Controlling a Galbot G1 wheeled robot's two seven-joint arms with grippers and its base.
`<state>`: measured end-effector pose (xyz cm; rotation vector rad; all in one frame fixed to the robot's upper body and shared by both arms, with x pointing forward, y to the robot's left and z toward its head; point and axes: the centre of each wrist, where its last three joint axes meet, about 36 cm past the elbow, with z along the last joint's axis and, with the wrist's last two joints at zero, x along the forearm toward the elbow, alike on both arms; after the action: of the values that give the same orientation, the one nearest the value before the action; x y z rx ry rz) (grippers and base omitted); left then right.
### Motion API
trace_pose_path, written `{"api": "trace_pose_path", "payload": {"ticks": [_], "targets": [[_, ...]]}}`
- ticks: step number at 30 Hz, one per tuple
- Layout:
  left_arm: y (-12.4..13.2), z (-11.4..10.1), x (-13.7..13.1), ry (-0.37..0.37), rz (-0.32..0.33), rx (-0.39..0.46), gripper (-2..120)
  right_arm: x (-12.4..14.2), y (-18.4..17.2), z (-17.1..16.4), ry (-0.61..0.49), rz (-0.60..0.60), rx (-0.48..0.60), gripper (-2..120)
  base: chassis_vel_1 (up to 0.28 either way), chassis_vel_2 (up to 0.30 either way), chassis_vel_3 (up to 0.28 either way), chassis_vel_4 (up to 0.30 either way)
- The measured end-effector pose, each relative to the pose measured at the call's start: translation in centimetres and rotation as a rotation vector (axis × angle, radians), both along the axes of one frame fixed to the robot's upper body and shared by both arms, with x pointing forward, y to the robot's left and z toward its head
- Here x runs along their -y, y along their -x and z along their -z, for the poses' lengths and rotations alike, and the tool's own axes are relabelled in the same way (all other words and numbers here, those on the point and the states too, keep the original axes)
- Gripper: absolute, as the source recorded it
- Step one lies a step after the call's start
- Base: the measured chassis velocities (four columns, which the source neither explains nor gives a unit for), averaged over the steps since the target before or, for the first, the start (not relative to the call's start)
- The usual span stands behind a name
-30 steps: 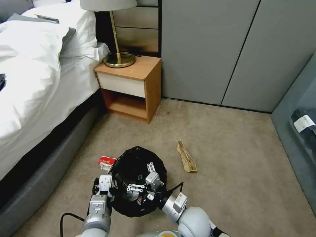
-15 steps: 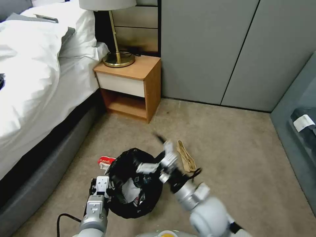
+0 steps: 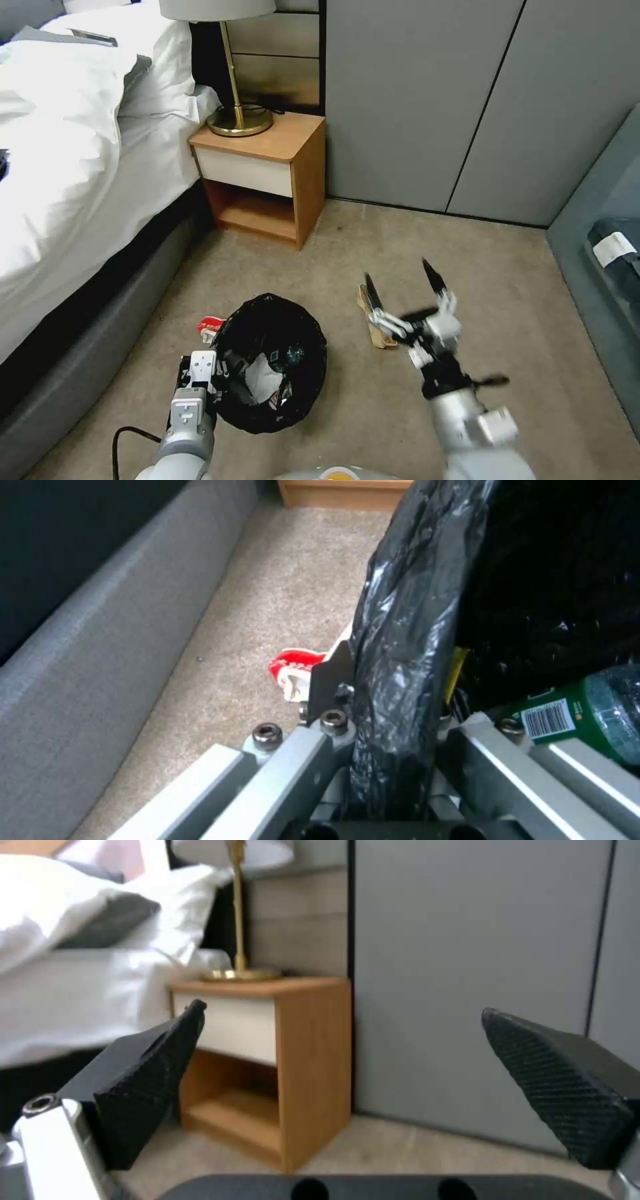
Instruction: Pick up the trash bin, then pick up the garbage from the floor and place it into the trash bin.
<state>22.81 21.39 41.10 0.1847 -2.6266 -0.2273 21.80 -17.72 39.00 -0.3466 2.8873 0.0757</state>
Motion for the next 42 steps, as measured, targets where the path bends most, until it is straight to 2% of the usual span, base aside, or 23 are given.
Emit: {"api": "trace_pose_path", "payload": {"ticks": [7,10,11,13,15,17,18,20,21,24,25,28,36,42], "targets": [[0.0,-0.1,-0.1,0.001,-0.002,-0.001,1,0.5,-1.4,1.4,0.008,0.019,-0.033,100,0.000,0.000,0.000,0.000],[0.1,-0.1,0.0,0.002,-0.004,-0.004,1,2.0,-5.0,2.2,0.026,0.034,-0.091,100,0.000,0.000,0.000,0.000],[0.1,-0.1,0.0,0.002,-0.004,-0.004,1,2.0,-5.0,2.2,0.026,0.034,-0.091,100,0.000,0.000,0.000,0.000],[0.2,-0.1,0.1,0.005,-0.005,-0.004,1,2.9,-8.0,3.2,0.028,0.025,-0.156,100,0.000,0.000,0.000,0.000],[0.2,-0.1,0.2,0.004,-0.005,-0.004,1,3.1,-8.9,3.5,0.027,0.021,-0.179,100,0.000,0.000,0.000,0.000],[0.3,-0.1,0.2,0.003,-0.006,-0.002,1,3.0,-11.5,4.8,0.021,0.012,-0.277,100,0.000,0.000,0.000,0.000],[0.3,-0.1,0.2,0.003,-0.006,-0.002,1,3.0,-11.5,4.8,0.021,0.012,-0.277,100,0.000,0.000,0.000,0.000],[0.4,0.0,0.2,0.001,-0.007,-0.005,1,2.6,-13.9,7.8,0.053,0.003,-0.355,100,0.000,0.000,0.000,0.000],[0.4,0.0,0.2,0.001,-0.007,-0.005,1,2.6,-13.9,7.8,0.053,0.003,-0.355,100,0.000,0.000,0.000,0.000],[0.6,0.0,0.2,-0.003,-0.008,-0.010,1,2.4,-15.9,11.6,0.108,-0.010,-0.428,100,0.000,0.000,0.000,0.000],[0.6,0.0,0.2,-0.003,-0.008,-0.010,1,2.4,-15.9,11.6,0.108,-0.010,-0.428,100,0.000,0.000,0.000,0.000],[0.7,-0.1,0.2,-0.006,-0.008,-0.010,1,2.9,-18.5,15.8,0.165,-0.044,-0.496,100,0.000,0.000,0.000,0.000],[0.8,-0.1,0.2,-0.009,-0.008,-0.013,1,4.9,-21.2,19.5,0.218,-0.072,-0.567,100,0.000,0.000,0.000,0.000],[1.0,0.0,0.3,-0.008,-0.006,-0.016,1,7.0,-23.4,22.0,0.262,-0.042,-0.638,100,0.000,0.000,0.000,0.000]]}}
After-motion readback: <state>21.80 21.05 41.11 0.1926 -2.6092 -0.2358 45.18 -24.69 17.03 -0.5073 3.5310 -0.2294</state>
